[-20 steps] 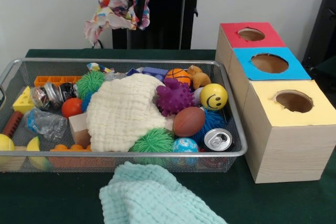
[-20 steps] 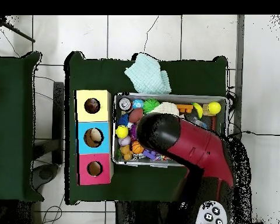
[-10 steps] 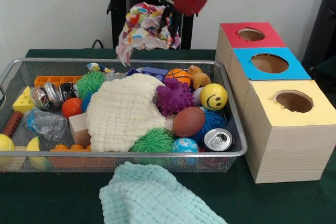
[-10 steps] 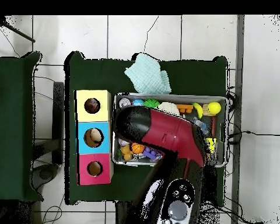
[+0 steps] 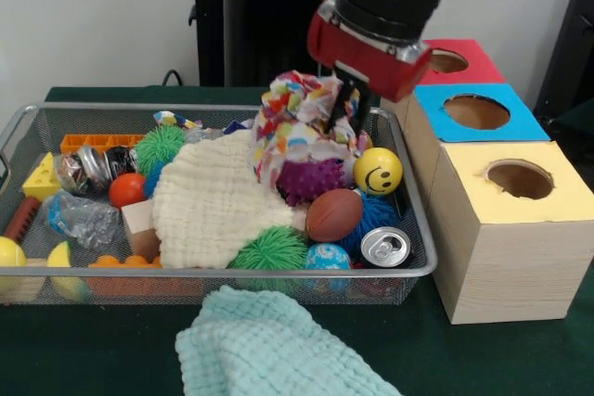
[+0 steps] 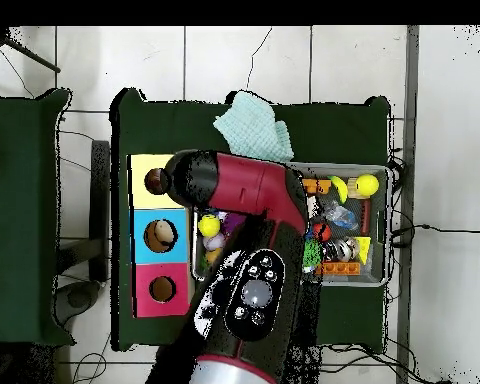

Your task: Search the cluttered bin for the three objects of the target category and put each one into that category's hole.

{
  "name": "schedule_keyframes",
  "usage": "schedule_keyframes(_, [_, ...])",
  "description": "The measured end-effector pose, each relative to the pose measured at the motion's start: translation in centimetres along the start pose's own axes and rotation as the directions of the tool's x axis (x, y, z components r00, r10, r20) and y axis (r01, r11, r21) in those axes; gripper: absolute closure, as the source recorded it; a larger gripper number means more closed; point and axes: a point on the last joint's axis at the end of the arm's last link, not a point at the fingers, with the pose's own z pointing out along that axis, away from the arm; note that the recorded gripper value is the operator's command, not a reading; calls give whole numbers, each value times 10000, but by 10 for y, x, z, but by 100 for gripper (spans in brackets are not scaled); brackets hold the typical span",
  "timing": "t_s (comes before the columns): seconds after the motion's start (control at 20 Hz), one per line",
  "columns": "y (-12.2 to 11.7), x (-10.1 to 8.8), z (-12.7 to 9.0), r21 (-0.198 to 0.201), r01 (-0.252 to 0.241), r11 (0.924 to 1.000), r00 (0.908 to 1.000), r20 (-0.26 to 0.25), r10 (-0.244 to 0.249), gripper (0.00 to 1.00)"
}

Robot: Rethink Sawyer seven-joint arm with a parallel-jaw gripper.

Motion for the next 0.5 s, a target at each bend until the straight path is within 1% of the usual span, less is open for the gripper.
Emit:
schedule_keyframes(0.15, [23, -12, 18, -69, 209, 9998, 9996, 172, -208, 100])
schedule_keyframes(0.3, [42, -18, 35, -104, 367, 9993, 9992, 167, -365, 100])
schedule_keyframes(0.4, [52, -19, 43, -116, 393, 9992, 9992, 1, -393, 100])
schedule_keyframes(0.45, [58, -17, 47, -101, 400, 9991, 9990, -211, -403, 100])
schedule_keyframes(0.5, [60, -16, 49, -89, 403, 9991, 9987, -319, -406, 100])
